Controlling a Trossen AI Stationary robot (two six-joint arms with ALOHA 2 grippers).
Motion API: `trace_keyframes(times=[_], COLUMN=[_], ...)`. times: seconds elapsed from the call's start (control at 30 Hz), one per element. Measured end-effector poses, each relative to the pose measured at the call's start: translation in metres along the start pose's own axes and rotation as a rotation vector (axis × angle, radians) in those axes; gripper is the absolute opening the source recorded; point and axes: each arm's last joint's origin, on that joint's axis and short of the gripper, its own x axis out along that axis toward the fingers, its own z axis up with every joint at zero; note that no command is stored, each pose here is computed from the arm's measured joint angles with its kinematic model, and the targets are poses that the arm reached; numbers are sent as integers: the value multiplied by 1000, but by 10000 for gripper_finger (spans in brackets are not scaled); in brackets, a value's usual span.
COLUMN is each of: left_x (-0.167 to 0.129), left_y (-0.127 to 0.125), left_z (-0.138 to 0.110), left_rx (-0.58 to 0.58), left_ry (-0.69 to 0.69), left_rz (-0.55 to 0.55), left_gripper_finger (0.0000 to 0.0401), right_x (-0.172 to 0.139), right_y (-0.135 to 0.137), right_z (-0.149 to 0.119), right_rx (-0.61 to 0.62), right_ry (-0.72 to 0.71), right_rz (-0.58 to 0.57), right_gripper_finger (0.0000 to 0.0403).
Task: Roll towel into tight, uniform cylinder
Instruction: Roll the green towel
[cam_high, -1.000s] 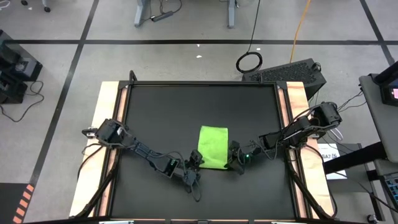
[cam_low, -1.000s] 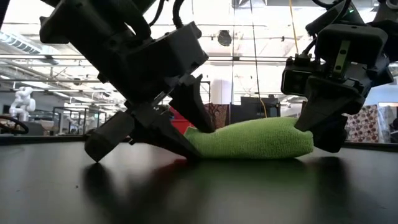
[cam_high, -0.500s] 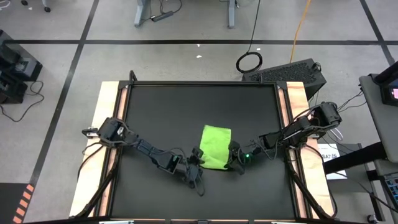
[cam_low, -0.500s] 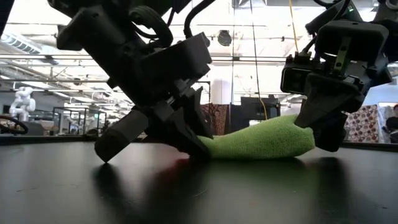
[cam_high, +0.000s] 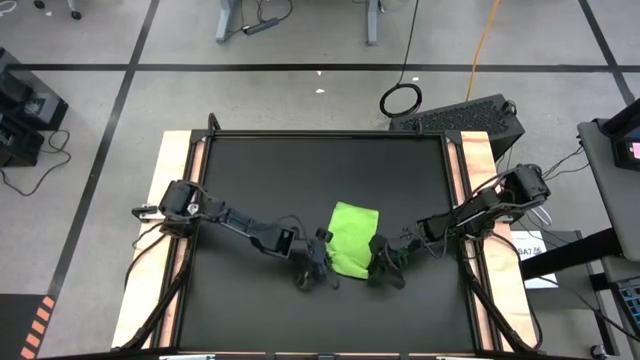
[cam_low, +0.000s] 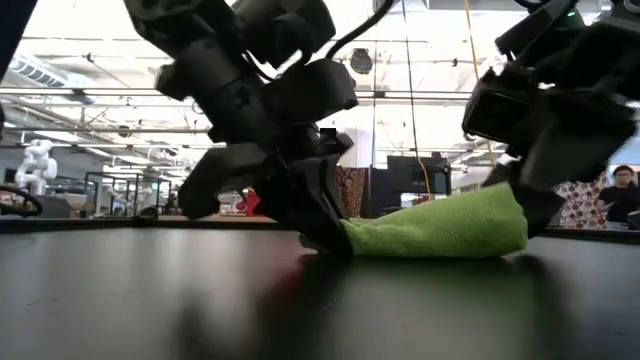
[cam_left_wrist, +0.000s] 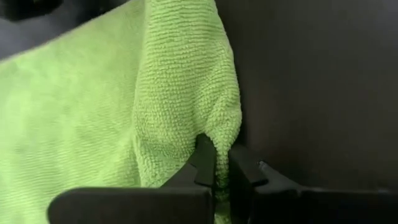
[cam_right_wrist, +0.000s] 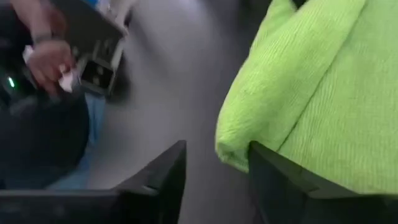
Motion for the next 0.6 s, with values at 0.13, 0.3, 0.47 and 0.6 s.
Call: trace_keyframes(times=[0.13, 0.3, 0.47, 0.6], left_x=[1, 0, 0, -1], left_y=[11, 18, 27, 33], left_z=[-4, -6, -9, -11], left_rx=[-75, -124, -199, -228], left_ry=[-45, -105, -137, -154], left_rz=[-126, -273, -353, -380], left_gripper_finger=[15, 15, 15, 15], right_x=[3, 5, 7, 10], right_y=[4, 8, 16, 28], right_z=[-10, -22, -30, -35], right_rx=[-68, -148, -230, -316], right_ry=[55, 103, 104, 104], right_rz=[-27, -101, -130, -130], right_gripper_finger=[185, 189, 175, 163])
